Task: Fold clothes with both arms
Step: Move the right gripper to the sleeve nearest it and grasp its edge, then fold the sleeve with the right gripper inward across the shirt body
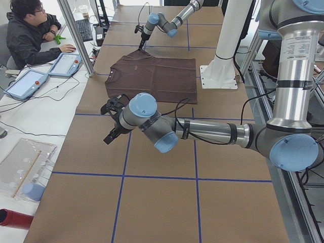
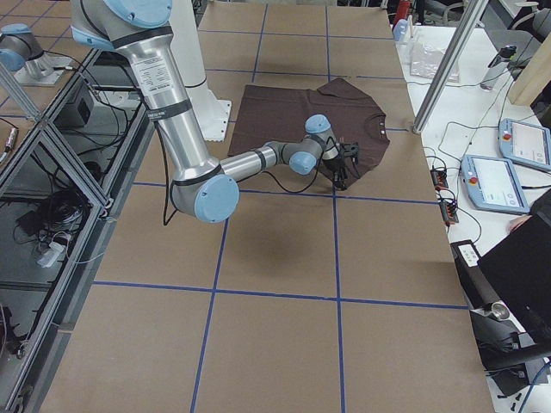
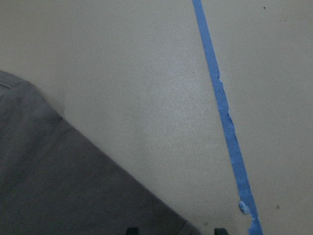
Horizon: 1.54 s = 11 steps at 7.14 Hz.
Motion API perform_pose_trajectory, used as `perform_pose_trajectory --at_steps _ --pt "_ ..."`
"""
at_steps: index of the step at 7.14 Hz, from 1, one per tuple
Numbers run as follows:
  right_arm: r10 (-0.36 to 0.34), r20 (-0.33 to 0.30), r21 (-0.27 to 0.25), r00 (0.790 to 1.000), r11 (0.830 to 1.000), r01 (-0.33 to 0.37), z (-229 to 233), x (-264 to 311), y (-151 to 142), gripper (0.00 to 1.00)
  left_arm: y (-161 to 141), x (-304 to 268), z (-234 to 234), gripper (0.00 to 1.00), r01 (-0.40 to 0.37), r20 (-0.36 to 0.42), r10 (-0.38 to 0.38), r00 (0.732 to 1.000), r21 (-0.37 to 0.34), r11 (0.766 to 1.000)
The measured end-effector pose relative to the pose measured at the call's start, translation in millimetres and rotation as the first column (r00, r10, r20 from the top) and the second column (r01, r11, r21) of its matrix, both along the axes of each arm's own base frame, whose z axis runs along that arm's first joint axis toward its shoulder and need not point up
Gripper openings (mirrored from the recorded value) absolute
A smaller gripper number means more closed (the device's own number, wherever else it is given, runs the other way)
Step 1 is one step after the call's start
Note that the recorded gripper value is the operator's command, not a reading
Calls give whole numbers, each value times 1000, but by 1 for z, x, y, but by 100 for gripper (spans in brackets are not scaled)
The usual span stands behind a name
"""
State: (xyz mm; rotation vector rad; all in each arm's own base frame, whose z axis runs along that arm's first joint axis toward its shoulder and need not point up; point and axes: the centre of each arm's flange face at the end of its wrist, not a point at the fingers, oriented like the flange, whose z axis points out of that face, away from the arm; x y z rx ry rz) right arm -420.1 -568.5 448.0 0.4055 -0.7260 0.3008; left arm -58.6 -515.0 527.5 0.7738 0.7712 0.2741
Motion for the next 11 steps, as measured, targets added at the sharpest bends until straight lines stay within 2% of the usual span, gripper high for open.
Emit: perform_pose_trajectory --at_steps 8,10,11 --pt "1 -7 -6 1000 1000 -1 4 -1 -1 53 0 0 1 100 1 0 -1 1000 -2 1000" --pt "2 -6 -6 1000 1000 -2 4 -2 -1 0 0 0 1 100 1 1 -1 1000 -2 1000" --pt "5 -3 -8 1000 1000 -5 3 -2 -2 0 0 0 1 100 0 0 0 1000 -1 1000"
